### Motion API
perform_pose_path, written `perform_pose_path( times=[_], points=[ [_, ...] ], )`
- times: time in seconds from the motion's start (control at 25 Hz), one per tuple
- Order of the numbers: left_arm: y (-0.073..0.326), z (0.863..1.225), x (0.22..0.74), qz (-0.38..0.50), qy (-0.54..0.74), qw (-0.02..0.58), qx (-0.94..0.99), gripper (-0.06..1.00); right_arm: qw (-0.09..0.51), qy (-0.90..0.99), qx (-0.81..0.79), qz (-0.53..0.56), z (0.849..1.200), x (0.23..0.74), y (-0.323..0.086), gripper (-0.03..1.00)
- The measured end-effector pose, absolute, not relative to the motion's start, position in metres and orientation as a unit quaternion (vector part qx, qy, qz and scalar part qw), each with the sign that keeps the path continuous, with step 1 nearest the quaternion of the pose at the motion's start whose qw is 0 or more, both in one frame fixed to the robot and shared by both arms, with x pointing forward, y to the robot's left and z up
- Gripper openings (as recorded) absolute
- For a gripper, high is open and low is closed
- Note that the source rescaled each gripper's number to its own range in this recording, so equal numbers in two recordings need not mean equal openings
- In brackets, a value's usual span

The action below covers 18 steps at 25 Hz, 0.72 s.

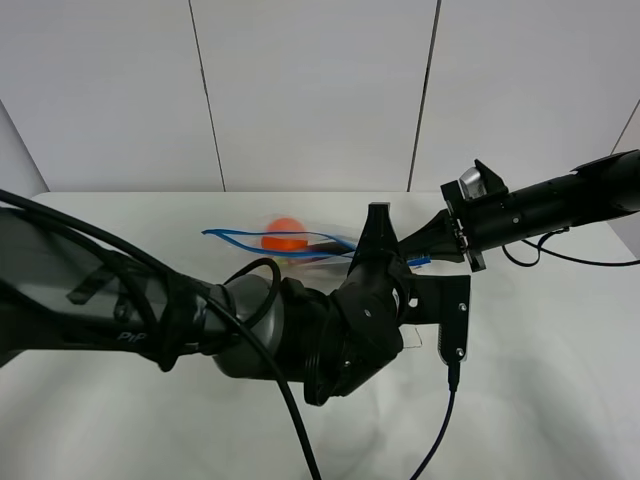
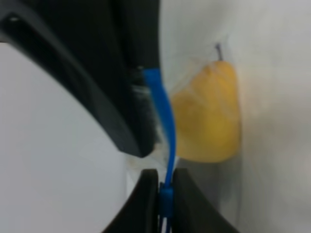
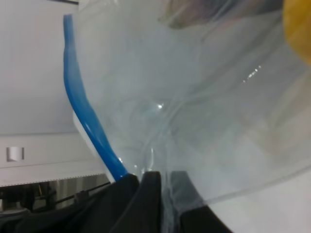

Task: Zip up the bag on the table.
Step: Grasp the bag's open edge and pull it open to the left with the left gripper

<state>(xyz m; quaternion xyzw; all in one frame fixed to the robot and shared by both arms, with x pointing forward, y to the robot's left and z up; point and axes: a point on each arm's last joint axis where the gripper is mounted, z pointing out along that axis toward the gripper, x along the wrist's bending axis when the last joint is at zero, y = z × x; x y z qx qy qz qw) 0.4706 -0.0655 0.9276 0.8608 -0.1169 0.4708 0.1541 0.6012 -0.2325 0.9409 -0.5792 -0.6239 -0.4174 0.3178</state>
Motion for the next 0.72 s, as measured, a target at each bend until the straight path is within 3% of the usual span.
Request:
perform_pose_path(
  times=[0.72],
  points=[
    [-0.028, 0.933, 0.505, 0.462, -0.093, 0.058, 0.88, 0.0, 0.311, -0.63, -0.585, -0.406, 0.939, 0.601, -0.234, 0.0]
  ],
)
